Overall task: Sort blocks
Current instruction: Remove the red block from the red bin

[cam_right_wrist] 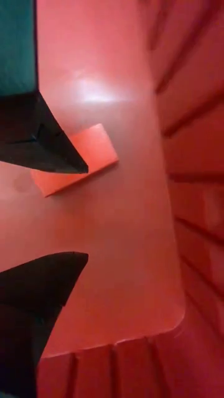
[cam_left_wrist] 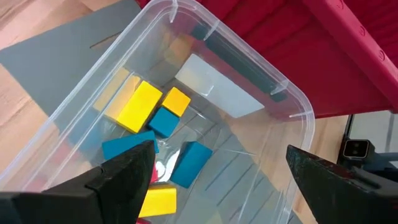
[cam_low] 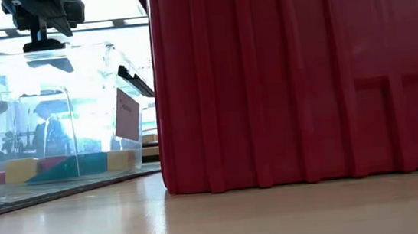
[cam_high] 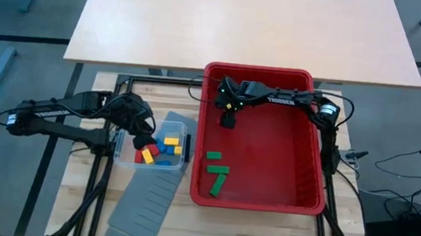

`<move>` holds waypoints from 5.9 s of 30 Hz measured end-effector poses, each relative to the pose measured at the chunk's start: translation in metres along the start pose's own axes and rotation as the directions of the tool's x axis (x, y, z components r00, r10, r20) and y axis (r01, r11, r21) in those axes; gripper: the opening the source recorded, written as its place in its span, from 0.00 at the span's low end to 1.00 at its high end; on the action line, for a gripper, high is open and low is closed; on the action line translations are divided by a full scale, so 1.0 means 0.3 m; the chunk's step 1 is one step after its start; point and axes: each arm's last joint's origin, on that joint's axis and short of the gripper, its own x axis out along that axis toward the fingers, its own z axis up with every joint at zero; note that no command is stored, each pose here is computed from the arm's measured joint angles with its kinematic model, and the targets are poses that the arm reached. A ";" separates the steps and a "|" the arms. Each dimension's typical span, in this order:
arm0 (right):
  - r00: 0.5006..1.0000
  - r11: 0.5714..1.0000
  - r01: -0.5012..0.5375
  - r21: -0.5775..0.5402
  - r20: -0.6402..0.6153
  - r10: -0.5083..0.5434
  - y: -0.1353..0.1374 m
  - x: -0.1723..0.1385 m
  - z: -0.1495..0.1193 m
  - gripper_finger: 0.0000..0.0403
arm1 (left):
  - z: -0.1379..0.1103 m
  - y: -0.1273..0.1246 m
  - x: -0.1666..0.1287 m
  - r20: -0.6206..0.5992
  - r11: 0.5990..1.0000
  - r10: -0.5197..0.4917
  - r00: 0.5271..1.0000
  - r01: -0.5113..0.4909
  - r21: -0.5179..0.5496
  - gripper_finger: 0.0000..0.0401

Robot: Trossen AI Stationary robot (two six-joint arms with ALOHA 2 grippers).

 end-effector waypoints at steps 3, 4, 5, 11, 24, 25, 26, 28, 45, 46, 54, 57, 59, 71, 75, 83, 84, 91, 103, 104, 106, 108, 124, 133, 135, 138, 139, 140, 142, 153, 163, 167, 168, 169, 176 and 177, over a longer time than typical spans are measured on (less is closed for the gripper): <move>1.000 0.993 -0.009 0.120 0.018 0.007 -0.009 -0.021 0.003 0.40 | 0.000 0.000 0.000 0.000 1.000 0.000 1.000 0.000 -0.014 0.84; 0.999 0.988 -0.025 0.152 0.025 0.021 -0.012 -0.026 0.003 0.35 | 0.000 0.000 -0.001 0.000 1.000 0.000 1.000 0.000 -0.014 0.84; 0.999 0.982 -0.044 0.183 0.033 0.039 -0.014 -0.030 0.003 0.30 | 0.000 0.000 0.000 0.000 1.000 0.000 1.000 0.000 -0.014 0.84; 0.989 0.942 -0.147 0.302 0.054 0.137 -0.025 -0.036 -0.002 0.03 | 0.000 0.000 -0.001 0.000 1.000 0.000 1.000 0.000 -0.012 0.84; 0.987 0.827 -0.118 0.549 -0.024 0.157 -0.035 0.024 -0.034 0.00 | 0.000 0.000 -0.001 0.000 1.000 0.000 1.000 0.000 -0.013 0.79; 0.987 0.814 -0.115 0.569 -0.025 0.156 -0.036 0.027 -0.035 0.00 | 0.000 0.000 -0.001 0.000 1.000 0.000 1.000 0.000 -0.014 0.79; 0.987 0.803 -0.111 0.585 -0.028 0.157 -0.036 0.030 -0.036 0.00 | 0.000 0.000 -0.001 0.000 1.000 0.000 1.000 0.000 -0.016 0.79; 0.986 0.793 -0.111 0.599 -0.030 0.161 -0.035 0.035 -0.037 0.00 | -0.001 0.000 -0.001 0.000 1.000 0.001 1.000 -0.001 -0.017 0.79; 0.970 0.746 -0.121 0.655 -0.082 0.230 -0.022 0.065 -0.062 0.00 | 0.000 0.000 -0.001 0.000 1.000 0.001 1.000 -0.001 -0.017 0.79; 0.968 0.742 -0.117 0.660 -0.091 0.233 -0.022 0.077 -0.066 0.00 | 0.000 0.000 -0.001 0.000 1.000 0.001 1.000 -0.001 -0.017 0.79; 0.951 0.685 -0.156 0.711 -0.081 0.300 -0.015 0.144 -0.073 0.00 | 0.000 0.000 -0.001 0.000 0.999 0.001 1.000 -0.001 -0.040 0.79; 0.951 0.685 -0.151 0.713 -0.085 0.298 -0.014 0.143 -0.072 0.00 | 0.000 0.000 0.000 0.000 0.999 0.001 1.000 -0.001 -0.040 0.79; 0.948 0.685 -0.134 0.717 -0.110 0.300 -0.012 0.142 -0.080 0.00 | 0.000 0.000 0.000 0.000 0.999 0.001 1.000 -0.001 -0.040 0.79; 0.928 0.767 0.085 0.636 -0.330 0.172 -0.015 0.043 -0.134 0.00 | 0.000 0.000 0.001 -0.002 1.000 0.002 1.000 -0.002 -0.030 0.79; 0.902 0.797 0.165 0.581 -0.415 0.116 -0.021 0.000 -0.157 0.00 | 0.001 0.000 0.002 -0.001 1.000 0.003 1.000 -0.003 -0.020 0.79; 0.870 0.822 0.196 0.534 -0.482 0.106 -0.021 -0.020 -0.176 0.00 | 0.001 0.000 0.004 -0.004 1.000 0.005 1.000 -0.005 -0.014 0.79; 0.872 0.822 0.194 0.535 -0.479 0.105 -0.021 -0.024 -0.175 0.00 | 0.001 0.000 0.004 -0.004 1.000 0.004 1.000 -0.004 -0.014 0.79; 0.938 0.847 0.138 0.513 -0.342 0.054 -0.027 -0.113 -0.130 0.00 | 0.003 0.000 0.009 -0.010 1.000 0.008 1.000 -0.008 -0.014 0.79; 1.000 0.806 -0.010 0.592 0.030 -0.010 -0.047 -0.260 -0.045 0.00 | 0.004 0.000 0.011 -0.012 1.000 0.009 1.000 -0.009 -0.015 0.79; 0.999 0.800 -0.012 0.600 0.037 -0.013 -0.043 -0.279 -0.054 0.00 | 0.004 0.000 0.011 -0.011 1.000 0.009 1.000 -0.009 -0.015 0.79; 0.999 0.788 -0.015 0.616 0.044 -0.015 -0.030 -0.315 -0.085 0.00 | 0.004 0.000 0.011 -0.012 1.000 0.010 1.000 -0.010 -0.015 0.79; 0.997 0.768 -0.026 0.640 0.070 -0.024 -0.015 -0.357 -0.123 0.00 | 0.005 0.000 0.013 -0.013 1.000 0.014 1.000 -0.014 -0.014 0.79; 0.950 0.662 -0.204 0.722 0.308 -0.043 0.065 -0.320 -0.385 0.00 | 0.028 -0.002 0.075 -0.074 0.999 0.047 0.996 -0.047 0.001 0.79; 0.982 0.776 -0.122 0.619 0.189 0.004 0.055 -0.189 -0.393 0.00 | 0.030 -0.003 0.082 -0.083 0.999 0.042 0.996 -0.043 -0.008 0.79; 0.980 0.843 -0.131 0.522 0.195 0.031 0.053 -0.185 -0.385 0.00 | 0.030 -0.003 0.079 -0.081 0.999 0.041 0.996 -0.041 -0.008 0.79; 0.973 0.923 -0.151 0.355 0.218 0.076 0.051 -0.194 -0.358 0.00 | 0.029 -0.003 0.079 -0.080 0.999 0.040 0.996 -0.041 -0.011 0.79; 0.975 0.941 -0.144 0.307 0.208 0.081 0.049 -0.197 -0.352 0.00 | 0.029 -0.003 0.079 -0.081 0.999 0.040 0.996 -0.041 -0.012 0.79; 0.978 0.954 -0.135 0.267 0.188 0.086 0.048 -0.197 -0.349 0.01 | 0.029 -0.003 0.079 -0.081 0.999 0.038 0.996 -0.040 -0.013 0.79; 0.986 0.973 -0.110 0.202 0.143 0.082 0.042 -0.194 -0.342 0.04 | 0.029 -0.003 0.079 -0.085 0.999 0.033 0.996 -0.036 -0.025 0.79; 0.989 0.991 -0.134 0.033 -0.061 0.135 0.008 -0.094 -0.285 0.39 | 0.031 -0.005 0.081 -0.085 0.998 0.029 0.996 -0.035 -0.061 0.79; 0.988 0.990 -0.098 -0.097 -0.131 0.085 -0.020 -0.056 -0.250 0.56 | 0.031 -0.006 0.082 -0.086 0.993 0.020 0.996 -0.030 -0.117 0.79; 0.981 0.986 -0.117 -0.117 -0.167 0.097 -0.023 -0.032 -0.264 0.59 | 0.032 -0.006 0.082 -0.085 0.992 0.019 0.996 -0.029 -0.127 0.79; 0.980 0.985 -0.120 -0.122 -0.173 0.098 -0.022 -0.026 -0.267 0.59 | 0.032 -0.006 0.082 -0.084 0.991 0.018 0.996 -0.029 -0.128 0.79; 0.980 0.985 -0.122 -0.126 -0.173 0.099 -0.023 -0.019 -0.267 0.60 | 0.032 -0.006 0.082 -0.084 0.991 0.018 0.996 -0.029 -0.131 0.79; 0.977 0.985 -0.122 -0.123 -0.191 0.097 -0.030 0.027 -0.276 0.58 | 0.034 -0.007 0.083 -0.080 0.990 0.016 0.997 -0.027 -0.142 0.79; 0.976 0.985 -0.123 -0.122 -0.196 0.098 -0.030 0.033 -0.278 0.57 | 0.034 -0.007 0.083 -0.080 0.989 0.017 0.997 -0.028 -0.142 0.79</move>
